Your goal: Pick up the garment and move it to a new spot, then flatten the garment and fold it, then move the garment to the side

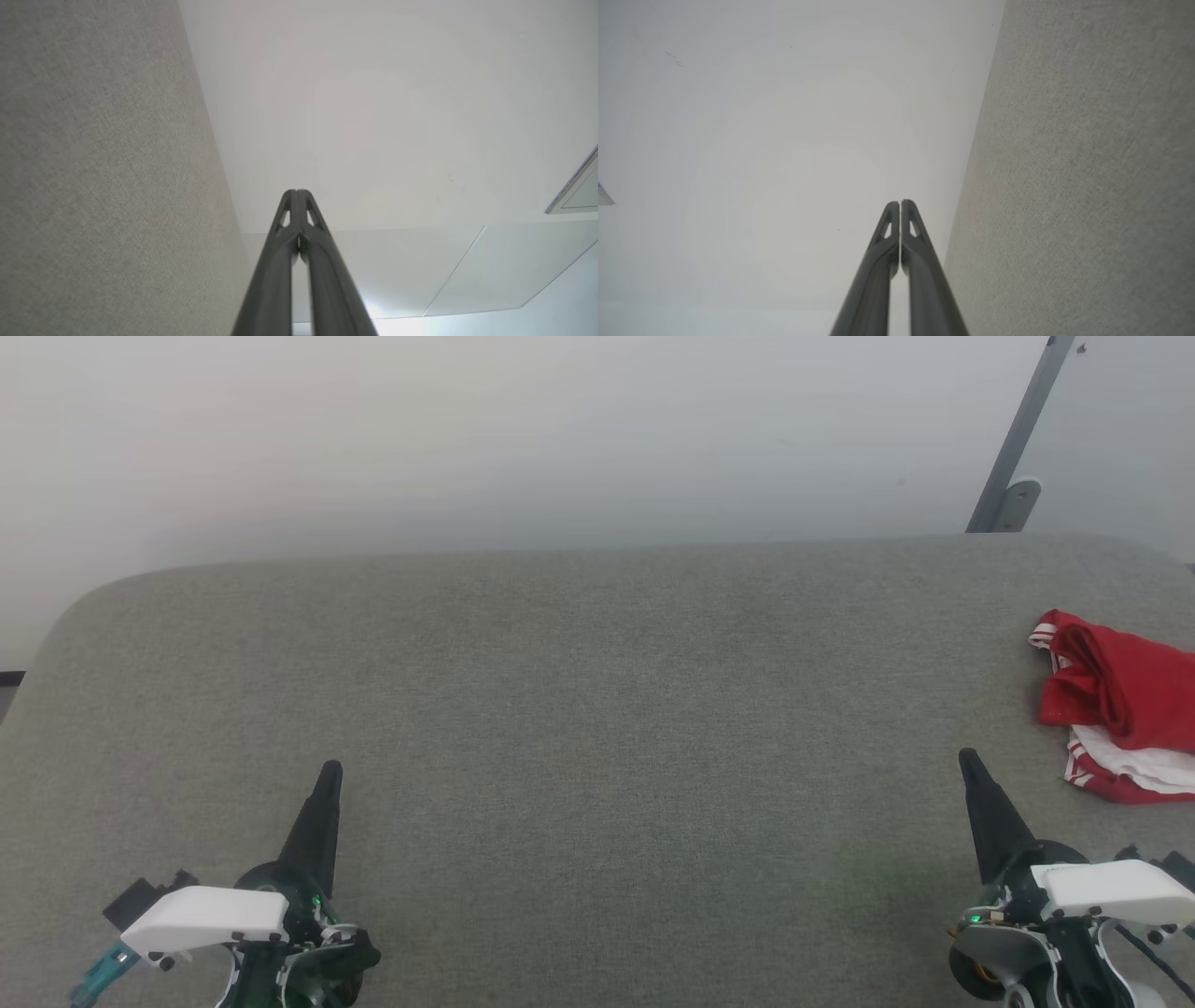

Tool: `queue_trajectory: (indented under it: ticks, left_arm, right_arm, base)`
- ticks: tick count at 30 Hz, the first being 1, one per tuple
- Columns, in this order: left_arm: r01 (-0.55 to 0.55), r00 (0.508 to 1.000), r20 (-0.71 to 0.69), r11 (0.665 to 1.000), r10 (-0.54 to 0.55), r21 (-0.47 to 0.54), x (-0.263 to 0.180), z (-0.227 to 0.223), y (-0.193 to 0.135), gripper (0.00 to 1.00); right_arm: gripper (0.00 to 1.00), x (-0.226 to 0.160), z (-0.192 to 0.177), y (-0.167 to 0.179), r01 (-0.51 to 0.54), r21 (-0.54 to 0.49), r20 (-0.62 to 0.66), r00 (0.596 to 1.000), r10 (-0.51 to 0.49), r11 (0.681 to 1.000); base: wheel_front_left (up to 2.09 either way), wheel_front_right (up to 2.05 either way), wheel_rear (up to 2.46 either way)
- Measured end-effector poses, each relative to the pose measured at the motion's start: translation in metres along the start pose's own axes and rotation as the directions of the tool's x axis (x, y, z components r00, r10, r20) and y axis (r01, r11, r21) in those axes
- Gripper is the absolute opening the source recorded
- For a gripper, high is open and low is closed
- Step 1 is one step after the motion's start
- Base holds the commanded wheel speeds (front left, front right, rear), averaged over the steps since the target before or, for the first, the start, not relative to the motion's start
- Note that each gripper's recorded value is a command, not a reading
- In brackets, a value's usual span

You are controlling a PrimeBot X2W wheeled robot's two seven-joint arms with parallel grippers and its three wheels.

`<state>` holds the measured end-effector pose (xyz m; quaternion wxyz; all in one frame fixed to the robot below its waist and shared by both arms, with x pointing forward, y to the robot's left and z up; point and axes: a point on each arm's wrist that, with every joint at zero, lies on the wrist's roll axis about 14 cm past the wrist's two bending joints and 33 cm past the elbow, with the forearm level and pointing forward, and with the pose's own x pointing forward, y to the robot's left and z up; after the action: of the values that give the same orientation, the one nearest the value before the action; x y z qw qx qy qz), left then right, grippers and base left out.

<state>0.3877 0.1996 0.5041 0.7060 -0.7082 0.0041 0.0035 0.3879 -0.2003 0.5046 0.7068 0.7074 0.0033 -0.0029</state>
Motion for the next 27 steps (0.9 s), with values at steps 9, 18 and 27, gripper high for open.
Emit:
queue_trajectory:
  ticks: [9,18,27]
  left_arm:
    - [0.0,1.0,0.0,1.0,0.0,0.0,0.0,0.0,0.0,0.0]
    - [0.0,1.0,0.0,1.0,0.0,0.0,0.0,0.0001,0.0,0.0]
    - [0.0,1.0,0.0,1.0,0.0,0.0,0.0,0.0001,0.0,0.0]
  right_arm:
    - [0.0,0.0,0.0,0.0,0.0,0.0,0.0,1.0,0.0,1.0]
    - [0.0,0.0,-0.0001,0.0,0.0,0.0,0.0,1.0,0.0,1.0]
    - [0.0,0.0001,-0.0001,0.0001,0.0,0.0,0.0,1.0,0.0,1.0]
  base:
    - [0.0,0.0,0.0]
    - [0.0,0.0,0.0]
    - [0.0,0.0,0.0]
